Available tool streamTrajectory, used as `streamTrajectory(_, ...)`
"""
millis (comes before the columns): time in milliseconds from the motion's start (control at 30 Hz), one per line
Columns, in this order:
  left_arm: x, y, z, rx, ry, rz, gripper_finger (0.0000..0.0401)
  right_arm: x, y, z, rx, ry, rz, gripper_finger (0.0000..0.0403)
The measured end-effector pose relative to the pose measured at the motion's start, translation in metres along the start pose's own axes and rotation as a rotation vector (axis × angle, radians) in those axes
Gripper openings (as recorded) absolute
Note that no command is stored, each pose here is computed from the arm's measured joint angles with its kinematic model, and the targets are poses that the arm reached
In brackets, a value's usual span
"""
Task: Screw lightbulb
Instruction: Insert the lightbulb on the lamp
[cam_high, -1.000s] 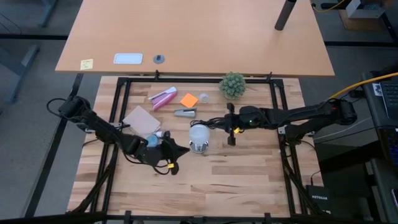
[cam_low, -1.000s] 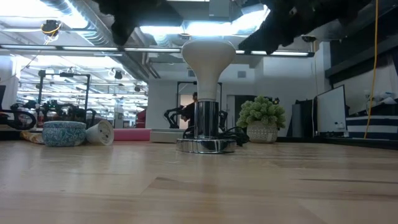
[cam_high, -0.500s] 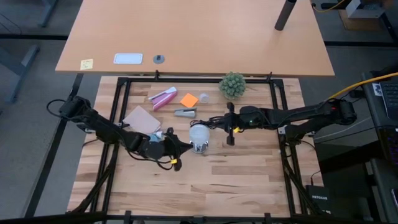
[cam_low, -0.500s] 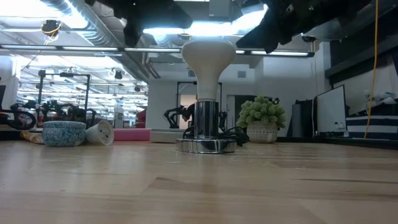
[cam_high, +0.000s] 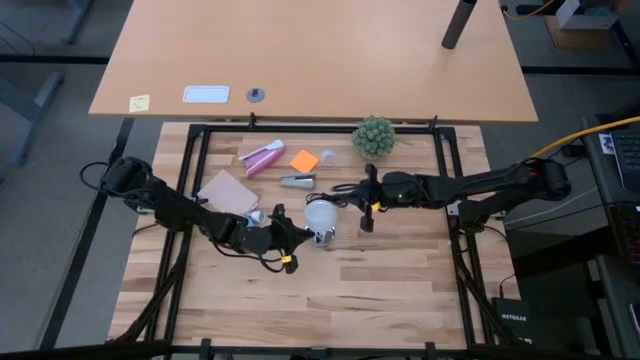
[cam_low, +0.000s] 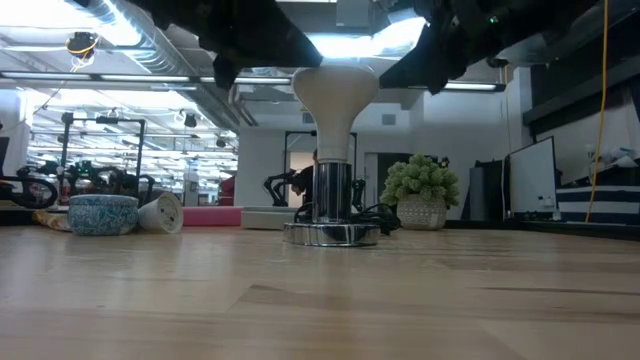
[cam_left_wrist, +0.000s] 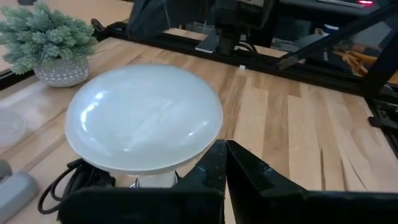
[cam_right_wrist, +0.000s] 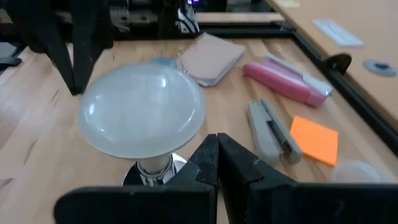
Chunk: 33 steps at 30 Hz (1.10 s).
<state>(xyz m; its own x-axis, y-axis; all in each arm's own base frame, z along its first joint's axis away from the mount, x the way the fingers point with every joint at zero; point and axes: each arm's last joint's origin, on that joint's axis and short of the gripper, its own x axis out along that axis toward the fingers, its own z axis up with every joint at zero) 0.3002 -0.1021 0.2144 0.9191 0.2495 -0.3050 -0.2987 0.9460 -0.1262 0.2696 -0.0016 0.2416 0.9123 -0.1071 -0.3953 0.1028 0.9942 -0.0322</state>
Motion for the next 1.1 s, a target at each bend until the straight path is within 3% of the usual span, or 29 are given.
streamTrajectory(400, 0.0003, 0.0014, -0.0015, 0.028, 0.016, 0.009, 0.0001, 0.0086, 0.0018, -0.0034, 0.002, 0.002, 0.030, 0.0009)
streamTrajectory(700, 0.0003, 0.0019, -0.0019, 0.019, 0.017, 0.018, 0.0001, 0.0083, 0.0048, -0.0043, 0.007, 0.013, 0.130, 0.0009)
streamTrajectory(1100, 0.0003, 0.0026, -0.0015, 0.021, 0.008, 0.041, 0.0001, 0.0105, 0.0043, -0.0051, 0.006, 0.011, 0.102, 0.0009)
